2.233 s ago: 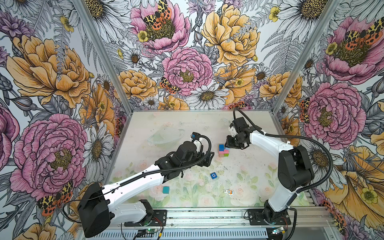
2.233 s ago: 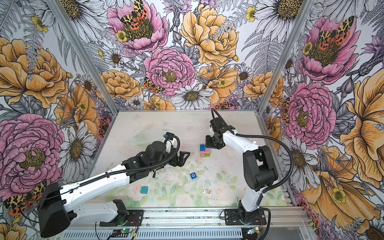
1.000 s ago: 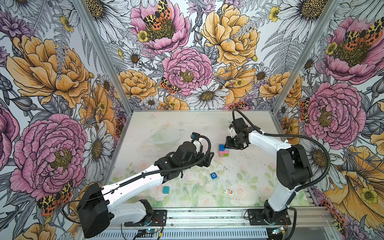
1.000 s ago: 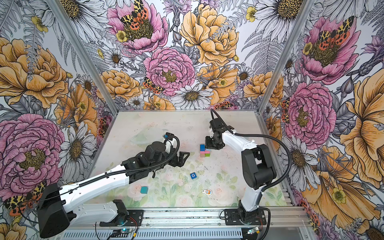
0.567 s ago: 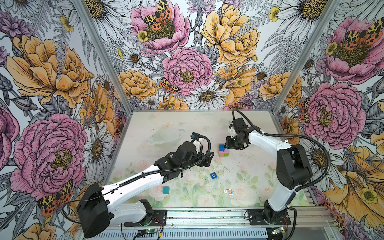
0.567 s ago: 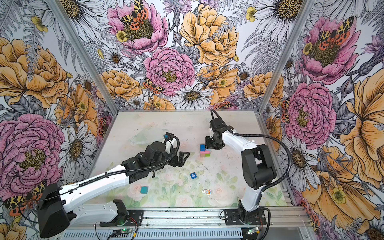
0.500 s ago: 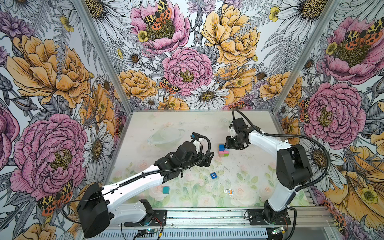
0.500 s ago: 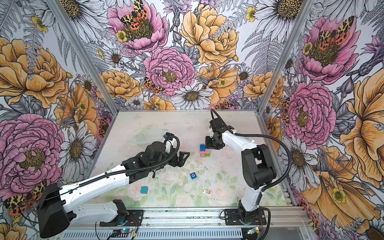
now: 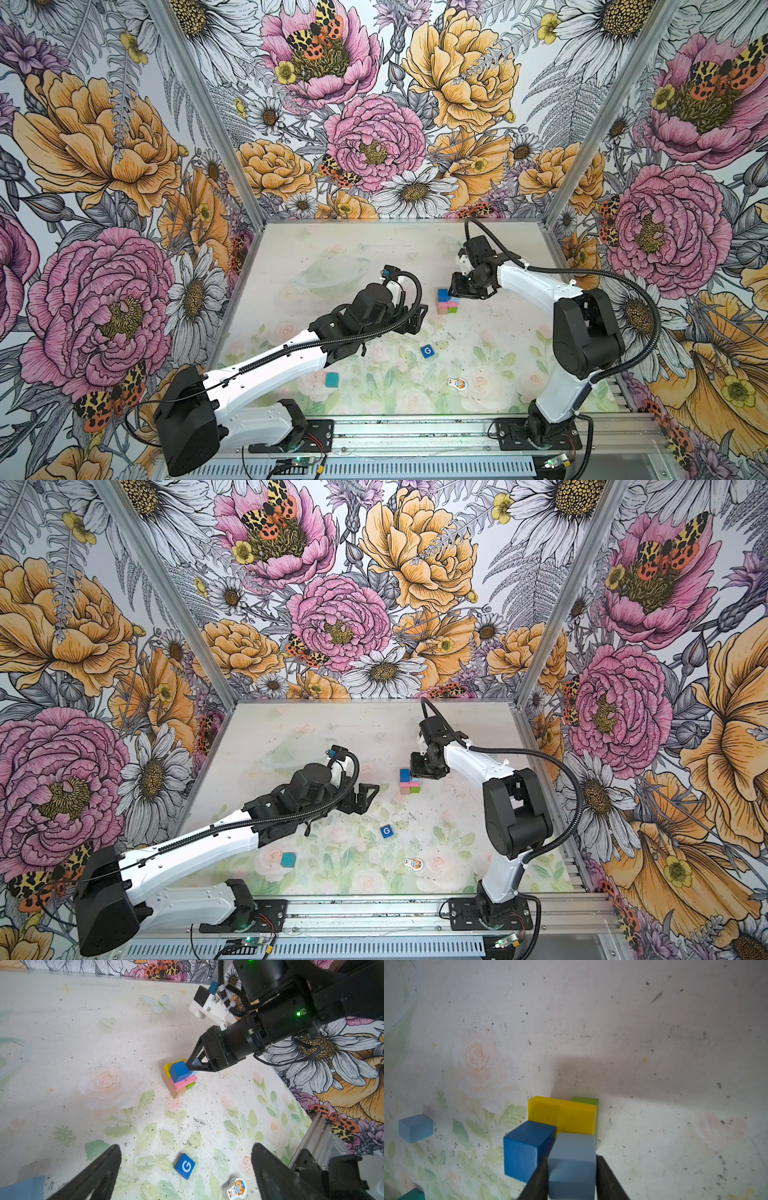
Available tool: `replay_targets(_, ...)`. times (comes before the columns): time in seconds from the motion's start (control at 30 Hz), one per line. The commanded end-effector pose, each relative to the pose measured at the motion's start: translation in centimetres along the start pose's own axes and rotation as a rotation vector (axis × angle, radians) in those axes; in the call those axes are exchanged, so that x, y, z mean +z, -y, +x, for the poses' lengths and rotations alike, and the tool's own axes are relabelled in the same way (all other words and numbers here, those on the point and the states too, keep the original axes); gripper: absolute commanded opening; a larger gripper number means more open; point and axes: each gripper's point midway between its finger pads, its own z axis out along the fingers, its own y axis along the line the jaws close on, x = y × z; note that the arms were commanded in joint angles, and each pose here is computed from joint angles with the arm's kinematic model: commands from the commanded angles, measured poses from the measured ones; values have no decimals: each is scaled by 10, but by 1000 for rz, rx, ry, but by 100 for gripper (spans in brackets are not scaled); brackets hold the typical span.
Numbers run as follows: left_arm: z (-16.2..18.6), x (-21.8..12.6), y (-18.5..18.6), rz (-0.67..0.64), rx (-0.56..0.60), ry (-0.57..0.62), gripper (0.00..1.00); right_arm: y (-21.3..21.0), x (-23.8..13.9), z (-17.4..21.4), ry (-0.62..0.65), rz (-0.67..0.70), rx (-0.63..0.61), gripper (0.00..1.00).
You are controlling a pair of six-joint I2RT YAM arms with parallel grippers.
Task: Build the wood block tower
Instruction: 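Lower the light-blue cube beside the dark-blue cube onto the yellow block, then open the right gripper to release the light-blue cube on the stack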
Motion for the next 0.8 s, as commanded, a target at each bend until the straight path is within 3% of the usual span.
replay_targets(0.0, -7, -6, 3, 24, -12, 31, 99, -8, -15, -13, 51, -22, -17, 40)
replay_targets(0.6, -11, -11, 6, 34, -9, 46, 99, -10, -30, -16, 79, -16, -15, 44)
replay_targets(0.77, -12, -13, 7, 36, -10, 50, 99, -10, -36, -18, 94, -10, -11, 53)
